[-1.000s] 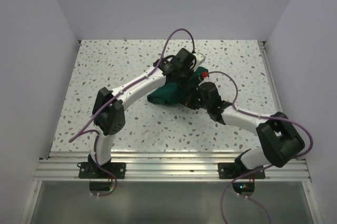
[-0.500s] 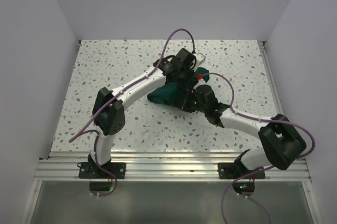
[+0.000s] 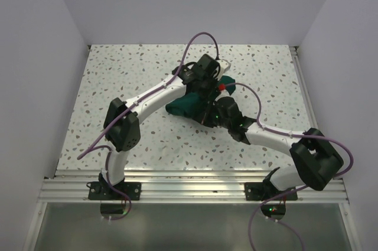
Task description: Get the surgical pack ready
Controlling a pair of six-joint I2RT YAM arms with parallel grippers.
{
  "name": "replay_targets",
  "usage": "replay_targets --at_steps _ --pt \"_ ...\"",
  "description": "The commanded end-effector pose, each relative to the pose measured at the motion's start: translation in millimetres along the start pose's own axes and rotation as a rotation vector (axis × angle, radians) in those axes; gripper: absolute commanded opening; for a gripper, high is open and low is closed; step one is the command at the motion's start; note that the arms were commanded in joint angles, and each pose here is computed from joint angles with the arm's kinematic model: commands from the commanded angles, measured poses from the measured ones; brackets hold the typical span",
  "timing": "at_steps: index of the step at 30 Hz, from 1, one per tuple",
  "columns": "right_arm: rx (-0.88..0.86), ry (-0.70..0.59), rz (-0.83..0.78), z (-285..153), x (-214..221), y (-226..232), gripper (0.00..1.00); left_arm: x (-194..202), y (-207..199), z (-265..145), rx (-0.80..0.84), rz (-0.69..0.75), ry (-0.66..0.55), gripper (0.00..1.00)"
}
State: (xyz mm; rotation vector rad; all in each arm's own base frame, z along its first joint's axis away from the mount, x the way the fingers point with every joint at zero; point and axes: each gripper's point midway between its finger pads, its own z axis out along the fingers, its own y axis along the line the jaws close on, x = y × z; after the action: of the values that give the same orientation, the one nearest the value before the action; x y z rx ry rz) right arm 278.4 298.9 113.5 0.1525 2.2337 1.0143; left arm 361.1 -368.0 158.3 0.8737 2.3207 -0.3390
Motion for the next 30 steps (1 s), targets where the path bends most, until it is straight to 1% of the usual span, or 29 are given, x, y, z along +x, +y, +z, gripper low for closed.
replay_targets --at_steps 1,7,11,14,25,26,28,29,30 --pt "-0.047 -0.086 -0.052 0 -23 20 0.04 -41 -22 -25 0.073 -0.022 -0.140 0.00" --pt "-0.028 -0.095 -0.014 5 -33 1 0.03 -41 -22 -37 0.077 -0.022 -0.154 0.00" --pt "-0.031 -0.114 0.032 7 -49 -14 0.03 -38 -22 -37 0.077 -0.024 -0.154 0.00" --pt "-0.034 -0.104 0.050 12 -52 -20 0.03 -37 -23 -37 0.082 -0.023 -0.155 0.00" --pt "-0.029 -0.100 0.124 32 -42 -48 0.02 -39 -27 -40 0.104 -0.025 -0.176 0.00" --pt "-0.056 -0.127 0.136 33 -48 -45 0.01 -35 -27 -39 0.107 -0.024 -0.168 0.00" --pt "-0.066 -0.137 0.152 34 -46 -50 0.01 -34 -29 -39 0.118 -0.027 -0.173 0.00" --pt "-0.076 -0.146 0.157 36 -47 -51 0.00 -24 -31 -35 0.119 -0.024 -0.153 0.00" --pt "-0.079 -0.148 0.158 37 -46 -52 0.01 -25 -32 -37 0.123 -0.026 -0.167 0.00"
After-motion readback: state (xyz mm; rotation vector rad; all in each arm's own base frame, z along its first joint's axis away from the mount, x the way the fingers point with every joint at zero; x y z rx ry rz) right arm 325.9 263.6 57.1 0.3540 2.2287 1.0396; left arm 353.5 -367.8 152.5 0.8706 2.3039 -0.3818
